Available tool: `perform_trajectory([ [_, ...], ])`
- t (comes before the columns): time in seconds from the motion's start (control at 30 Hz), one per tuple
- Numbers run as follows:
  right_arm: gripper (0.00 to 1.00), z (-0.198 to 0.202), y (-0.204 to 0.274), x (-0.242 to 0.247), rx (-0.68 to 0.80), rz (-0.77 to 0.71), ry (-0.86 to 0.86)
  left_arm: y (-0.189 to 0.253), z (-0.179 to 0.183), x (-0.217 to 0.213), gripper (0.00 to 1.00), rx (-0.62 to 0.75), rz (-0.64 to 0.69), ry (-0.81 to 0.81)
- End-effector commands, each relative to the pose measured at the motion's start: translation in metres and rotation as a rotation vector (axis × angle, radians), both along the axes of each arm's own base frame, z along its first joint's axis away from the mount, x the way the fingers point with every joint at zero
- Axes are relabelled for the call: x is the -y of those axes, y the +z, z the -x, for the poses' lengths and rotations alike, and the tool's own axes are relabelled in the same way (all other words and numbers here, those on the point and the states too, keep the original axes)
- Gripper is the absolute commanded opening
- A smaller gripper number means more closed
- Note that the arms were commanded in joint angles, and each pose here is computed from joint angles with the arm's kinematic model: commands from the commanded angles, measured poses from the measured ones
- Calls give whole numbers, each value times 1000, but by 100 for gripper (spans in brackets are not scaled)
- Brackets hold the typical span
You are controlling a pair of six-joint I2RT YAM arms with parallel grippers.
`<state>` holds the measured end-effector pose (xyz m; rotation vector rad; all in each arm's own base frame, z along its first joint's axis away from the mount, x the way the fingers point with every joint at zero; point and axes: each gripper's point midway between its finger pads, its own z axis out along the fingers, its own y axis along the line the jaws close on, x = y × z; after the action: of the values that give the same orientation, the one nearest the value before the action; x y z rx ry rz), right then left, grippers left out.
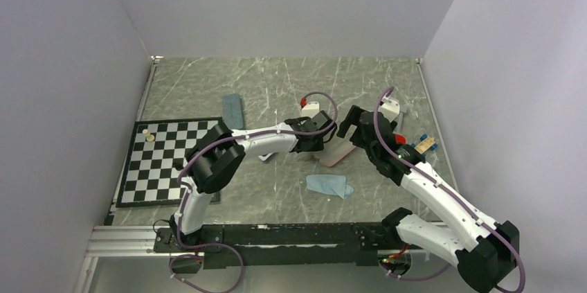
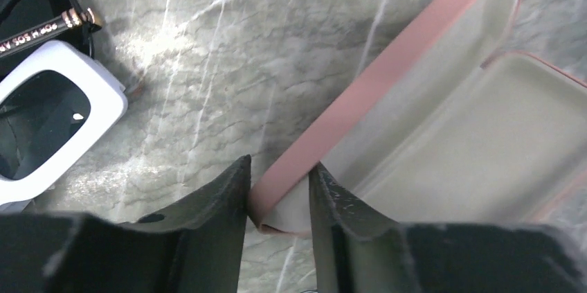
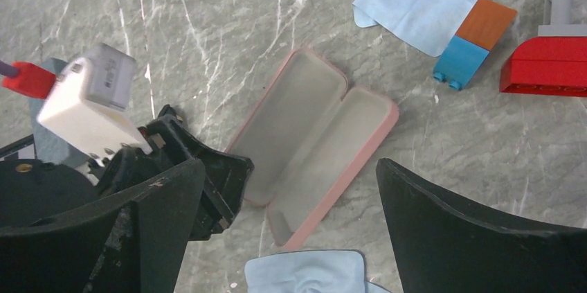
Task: Organize the sunglasses
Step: Place the opened sunglasses case at the center of the board.
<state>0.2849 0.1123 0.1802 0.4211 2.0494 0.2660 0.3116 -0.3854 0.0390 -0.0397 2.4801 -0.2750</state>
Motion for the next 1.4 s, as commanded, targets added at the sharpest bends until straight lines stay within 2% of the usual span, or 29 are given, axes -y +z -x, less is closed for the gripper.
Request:
perform_trajectory([
  [0.0,100,-8,10,-4,28,-11,9,4,-10,-9,33,37,-85,-1],
  [0.1,100,-8,7,-4,19,-7,8,-4,-7,-15,23,11,-129,-5],
  [0.17,100,-8,7,-3,14,-5,8,-9,-3,-22,21,-11,-162,1],
  [0.33,100,-8,8,-4,12,-5,14,-24,6,-33,19,-66,-250,-44],
  [0.43,100,-8,8,-5,6,-4,23,-32,13,-36,23,-128,-278,-85],
  [0.6,100,-8,4,-8,-12,-1,39,-52,35,-49,47,-231,-292,-121],
  [0.83,100,-7,0,-10,-17,-16,47,-50,36,-65,58,-248,-313,-82],
  [0.97,100,-7,-1,-9,-12,-18,44,-36,34,-49,64,-206,-206,-142],
  [1.17,100,-7,4,-10,-12,-7,63,15,25,-22,71,-119,-46,-219],
  [1.37,100,-5,19,-8,25,-3,78,90,19,-20,90,36,117,-258],
])
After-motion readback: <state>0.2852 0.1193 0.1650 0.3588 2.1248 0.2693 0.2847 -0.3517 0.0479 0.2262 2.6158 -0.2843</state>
